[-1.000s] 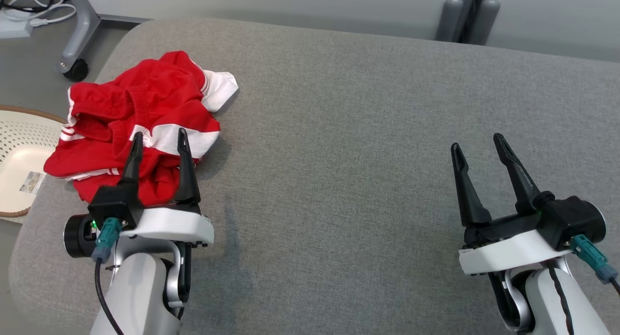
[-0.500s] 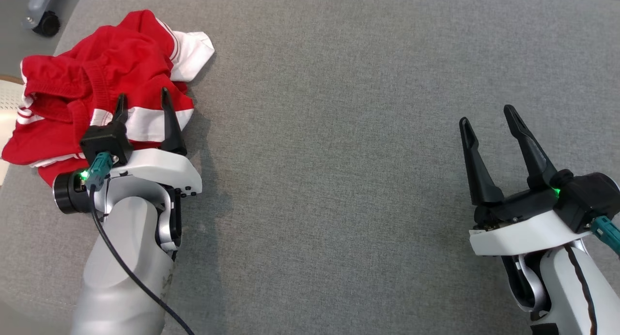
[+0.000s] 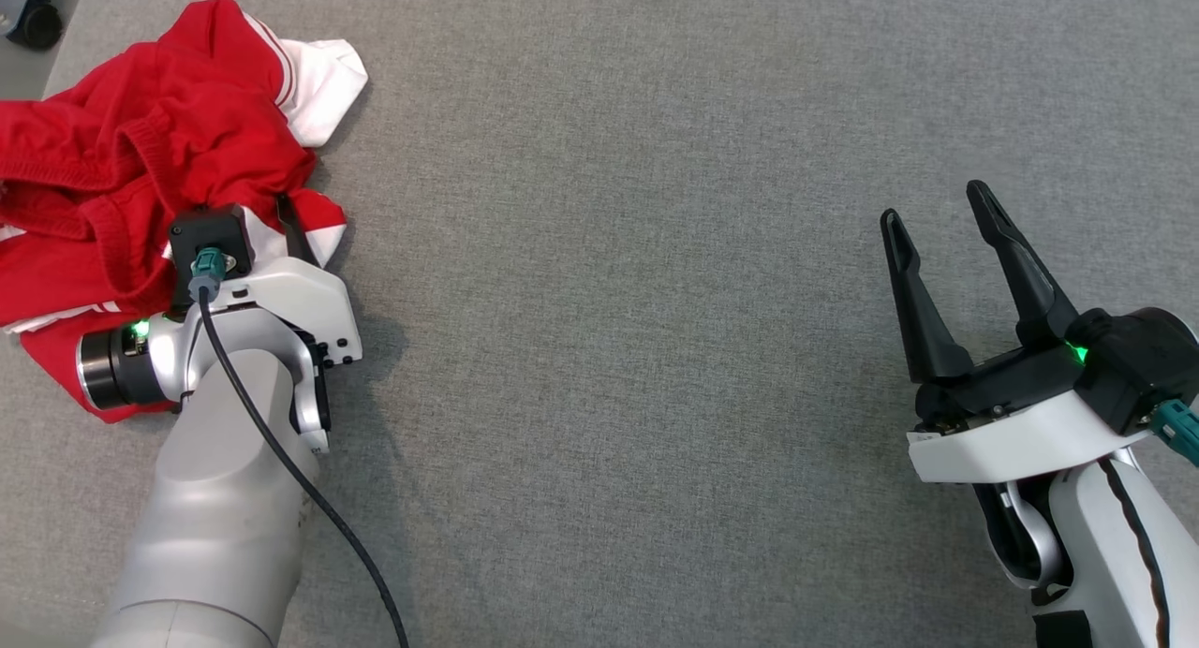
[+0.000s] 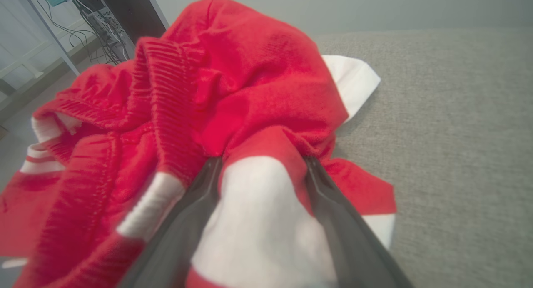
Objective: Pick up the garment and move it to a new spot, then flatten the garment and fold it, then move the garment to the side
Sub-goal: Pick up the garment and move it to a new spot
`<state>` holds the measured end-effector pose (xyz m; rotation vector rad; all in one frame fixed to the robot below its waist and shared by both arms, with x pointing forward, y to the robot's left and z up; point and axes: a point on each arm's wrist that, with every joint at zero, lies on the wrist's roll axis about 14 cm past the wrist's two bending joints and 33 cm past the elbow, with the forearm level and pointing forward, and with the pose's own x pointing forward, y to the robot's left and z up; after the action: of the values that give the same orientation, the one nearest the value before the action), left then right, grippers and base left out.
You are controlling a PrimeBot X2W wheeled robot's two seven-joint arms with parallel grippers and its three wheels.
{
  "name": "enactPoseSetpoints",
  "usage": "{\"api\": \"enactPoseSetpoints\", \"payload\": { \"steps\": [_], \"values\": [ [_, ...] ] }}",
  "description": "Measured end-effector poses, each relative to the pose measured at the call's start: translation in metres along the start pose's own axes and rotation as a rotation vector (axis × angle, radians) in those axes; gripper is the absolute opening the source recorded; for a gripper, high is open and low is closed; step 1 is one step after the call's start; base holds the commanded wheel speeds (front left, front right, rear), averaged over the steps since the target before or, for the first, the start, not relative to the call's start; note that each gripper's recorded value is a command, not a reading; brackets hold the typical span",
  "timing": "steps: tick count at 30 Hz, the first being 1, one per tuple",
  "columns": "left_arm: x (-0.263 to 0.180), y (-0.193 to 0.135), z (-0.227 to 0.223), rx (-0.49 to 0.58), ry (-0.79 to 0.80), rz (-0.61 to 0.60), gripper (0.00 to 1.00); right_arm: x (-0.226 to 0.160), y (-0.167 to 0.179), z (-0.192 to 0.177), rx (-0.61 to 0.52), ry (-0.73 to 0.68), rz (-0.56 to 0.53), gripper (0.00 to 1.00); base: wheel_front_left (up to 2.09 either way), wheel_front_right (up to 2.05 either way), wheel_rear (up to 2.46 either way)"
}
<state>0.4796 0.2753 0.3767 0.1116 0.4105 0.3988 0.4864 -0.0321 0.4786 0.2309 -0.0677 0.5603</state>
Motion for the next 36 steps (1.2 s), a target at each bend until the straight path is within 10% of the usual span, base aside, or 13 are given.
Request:
{"api": "enactPoseSetpoints", "payload": {
  "steps": [1,2,3,36],
  "values": [
    [0.0,-0.001,-0.001,0.004,0.009,-0.006,0.98,0.0,0.0,0.003,0.002,-0.006,-0.003,1.0,0.0,0.0,0.0],
    [0.0,-0.003,0.0,0.0,0.008,-0.016,0.26,-0.001,0.0,0.004,0.004,-0.009,-0.005,1.0,0.0,0.0,0.0],
    [0.0,-0.004,0.001,-0.004,0.005,-0.018,0.0,-0.001,0.001,0.005,0.006,-0.012,-0.006,1.0,0.0,0.0,0.0],
    [-0.077,0.023,0.181,-0.17,-0.663,-0.076,0.0,-0.028,0.002,0.063,0.013,-0.132,-0.101,1.0,0.0,0.0,0.0]
  ]
}}
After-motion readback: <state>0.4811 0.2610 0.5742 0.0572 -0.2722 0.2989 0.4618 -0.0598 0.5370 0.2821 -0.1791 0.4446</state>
